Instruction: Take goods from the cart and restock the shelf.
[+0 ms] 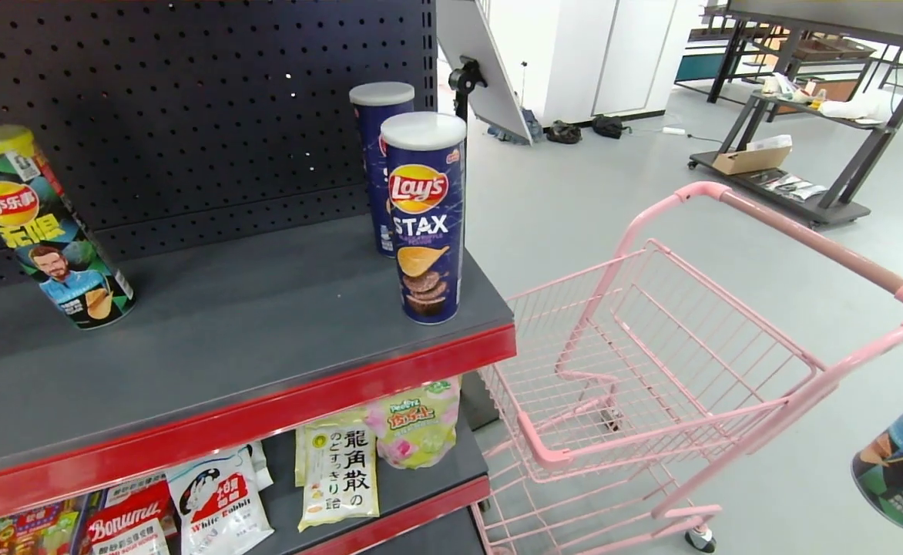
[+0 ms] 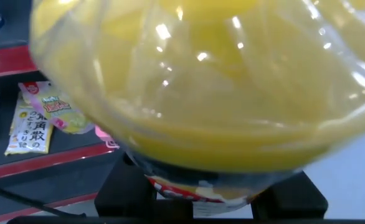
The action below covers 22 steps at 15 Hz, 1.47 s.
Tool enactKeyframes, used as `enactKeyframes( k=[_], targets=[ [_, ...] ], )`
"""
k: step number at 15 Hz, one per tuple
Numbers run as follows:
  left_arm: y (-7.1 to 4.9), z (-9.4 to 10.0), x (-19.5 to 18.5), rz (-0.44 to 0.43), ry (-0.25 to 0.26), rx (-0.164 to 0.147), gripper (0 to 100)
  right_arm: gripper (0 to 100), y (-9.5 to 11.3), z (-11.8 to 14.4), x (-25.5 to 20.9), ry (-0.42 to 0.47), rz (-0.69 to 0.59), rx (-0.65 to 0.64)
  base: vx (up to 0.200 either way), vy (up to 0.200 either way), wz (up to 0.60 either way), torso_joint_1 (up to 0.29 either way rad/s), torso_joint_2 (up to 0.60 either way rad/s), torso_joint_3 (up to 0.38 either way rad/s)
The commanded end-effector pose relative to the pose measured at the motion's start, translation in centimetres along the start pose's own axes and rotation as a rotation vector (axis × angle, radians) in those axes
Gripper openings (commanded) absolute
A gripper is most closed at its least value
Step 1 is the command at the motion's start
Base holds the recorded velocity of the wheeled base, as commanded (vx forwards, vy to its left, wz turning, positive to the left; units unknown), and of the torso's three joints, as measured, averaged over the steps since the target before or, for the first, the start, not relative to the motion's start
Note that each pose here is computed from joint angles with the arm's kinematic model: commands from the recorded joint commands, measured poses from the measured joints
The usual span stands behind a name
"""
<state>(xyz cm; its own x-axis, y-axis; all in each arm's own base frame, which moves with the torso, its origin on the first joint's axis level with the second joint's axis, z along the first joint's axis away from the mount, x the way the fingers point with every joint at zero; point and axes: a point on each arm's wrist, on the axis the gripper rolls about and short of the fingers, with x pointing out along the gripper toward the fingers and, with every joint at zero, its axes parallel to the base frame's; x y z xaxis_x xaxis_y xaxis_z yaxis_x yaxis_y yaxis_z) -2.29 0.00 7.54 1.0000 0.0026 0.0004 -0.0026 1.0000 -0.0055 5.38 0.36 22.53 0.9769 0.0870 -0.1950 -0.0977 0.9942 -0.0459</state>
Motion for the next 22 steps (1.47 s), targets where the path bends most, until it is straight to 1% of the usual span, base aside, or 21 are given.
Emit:
enactKeyframes(
  k=[1, 8, 15, 18, 21, 22],
  targets=[
    [0.0, 0.0, 0.0, 0.001, 0.002, -0.001, 100, 0, 0.0, 0.0, 0.2, 0.007, 0.015, -0.001, 0.0, 0.0, 0.0, 0.232, -0.63, -0.383],
    [0.0, 0.0, 0.0, 0.001, 0.0, -0.001, 100, 0, -0.1, 0.9, 1.0, 0.021, 0.01, -0.017, 0.0, 0.0, 0.0, 0.18, -0.45, -0.277],
    [0.0, 0.0, 0.0, 0.002, 0.0, -0.001, 100, 0, -0.1, 0.4, 1.1, 0.031, 0.011, -0.033, 0.0, 0.0, 0.6, 0.016, -0.02, -0.016],
    [0.0, 0.0, 0.0, 0.002, 0.0, -0.001, 100, 0, 0.0, -1.2, 0.6, 0.047, 0.01, -0.033, 0.0, 0.0, 0.6, 0.002, 0.0, -0.002],
    [0.0, 0.0, 0.0, 0.002, 0.0, -0.001, 100, 0, 0.2, -3.1, -0.8, 0.024, 0.004, -0.033, 0.0, 0.0, 0.0, 0.0, 0.0, 0.0],
    [0.0, 0.0, 0.0, 0.002, 0.0, -0.001, 100, 0, 0.2, -3.5, -1.4, 0.003, 0.003, -0.034, 0.0, 0.2, 0.0, 0.012, 0.0, -0.002]
  ],
)
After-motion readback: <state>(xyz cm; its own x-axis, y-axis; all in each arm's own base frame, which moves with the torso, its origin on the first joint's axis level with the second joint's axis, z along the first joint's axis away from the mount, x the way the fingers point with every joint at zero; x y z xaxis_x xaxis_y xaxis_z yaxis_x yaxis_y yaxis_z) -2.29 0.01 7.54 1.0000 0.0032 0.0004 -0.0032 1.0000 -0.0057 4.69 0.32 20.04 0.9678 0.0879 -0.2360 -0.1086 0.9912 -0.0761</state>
